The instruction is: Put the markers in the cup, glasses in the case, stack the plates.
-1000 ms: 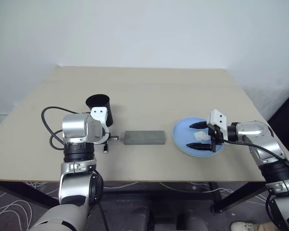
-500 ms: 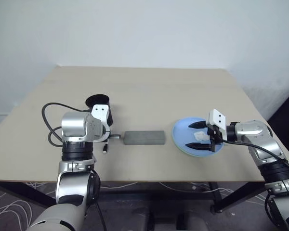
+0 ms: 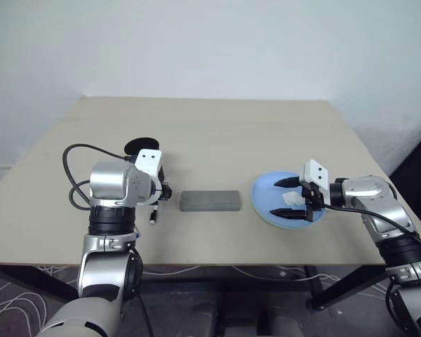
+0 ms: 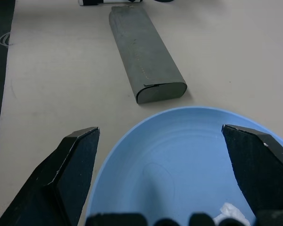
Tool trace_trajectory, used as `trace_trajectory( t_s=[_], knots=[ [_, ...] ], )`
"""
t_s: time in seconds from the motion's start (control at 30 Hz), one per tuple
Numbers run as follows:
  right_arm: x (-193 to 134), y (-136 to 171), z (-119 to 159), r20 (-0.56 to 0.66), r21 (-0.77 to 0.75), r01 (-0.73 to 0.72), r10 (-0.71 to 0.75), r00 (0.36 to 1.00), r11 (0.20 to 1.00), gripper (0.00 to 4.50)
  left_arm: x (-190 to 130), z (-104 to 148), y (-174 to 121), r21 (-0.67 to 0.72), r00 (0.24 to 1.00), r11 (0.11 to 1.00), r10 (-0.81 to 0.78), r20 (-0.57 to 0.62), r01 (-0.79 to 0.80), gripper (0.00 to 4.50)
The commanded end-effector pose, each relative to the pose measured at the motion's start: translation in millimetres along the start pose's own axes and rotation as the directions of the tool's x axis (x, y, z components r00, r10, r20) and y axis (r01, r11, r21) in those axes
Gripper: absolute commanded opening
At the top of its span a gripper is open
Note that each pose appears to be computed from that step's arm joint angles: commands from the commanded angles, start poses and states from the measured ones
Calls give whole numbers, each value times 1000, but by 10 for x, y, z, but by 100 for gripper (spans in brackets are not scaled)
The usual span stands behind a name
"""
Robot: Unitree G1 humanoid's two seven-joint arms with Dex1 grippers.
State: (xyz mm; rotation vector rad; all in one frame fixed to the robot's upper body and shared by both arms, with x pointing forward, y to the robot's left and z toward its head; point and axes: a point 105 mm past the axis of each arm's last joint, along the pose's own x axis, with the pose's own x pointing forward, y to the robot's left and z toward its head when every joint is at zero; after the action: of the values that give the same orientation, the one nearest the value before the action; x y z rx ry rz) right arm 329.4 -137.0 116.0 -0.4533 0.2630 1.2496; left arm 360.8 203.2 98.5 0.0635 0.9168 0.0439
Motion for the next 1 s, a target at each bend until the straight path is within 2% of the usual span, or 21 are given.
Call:
trace_trajectory(
  t_s=[0.03, 0.3, 0.57, 0.67, 0.93, 1.0],
  knots=[
    [-30, -47, 144, 15, -50, 13, -12, 1000, 999, 450, -53, 61, 26, -15, 1000, 1000, 11, 28, -10, 351],
    [-32, -51, 145, 13, -48, 11, -11, 1000, 999, 450, 53, -126, 48, -55, 999, 998, 20, -28, -22, 351],
    [-36, -59, 145, 12, -49, 16, -15, 1000, 999, 450, 89, -184, 43, -69, 999, 997, 23, -49, -27, 351],
    [-46, -61, 148, 14, -47, 16, -15, 1000, 999, 450, 101, -207, 24, -71, 998, 997, 15, -55, -19, 292],
    [-42, -47, 147, 18, -42, 9, -8, 1000, 999, 450, 133, -324, 32, -65, 997, 997, 28, -71, -33, 18],
    [-40, -50, 147, 18, -42, 9, -8, 1000, 999, 450, 137, -342, 35, -65, 997, 997, 33, -73, -38, 2]
  ],
)
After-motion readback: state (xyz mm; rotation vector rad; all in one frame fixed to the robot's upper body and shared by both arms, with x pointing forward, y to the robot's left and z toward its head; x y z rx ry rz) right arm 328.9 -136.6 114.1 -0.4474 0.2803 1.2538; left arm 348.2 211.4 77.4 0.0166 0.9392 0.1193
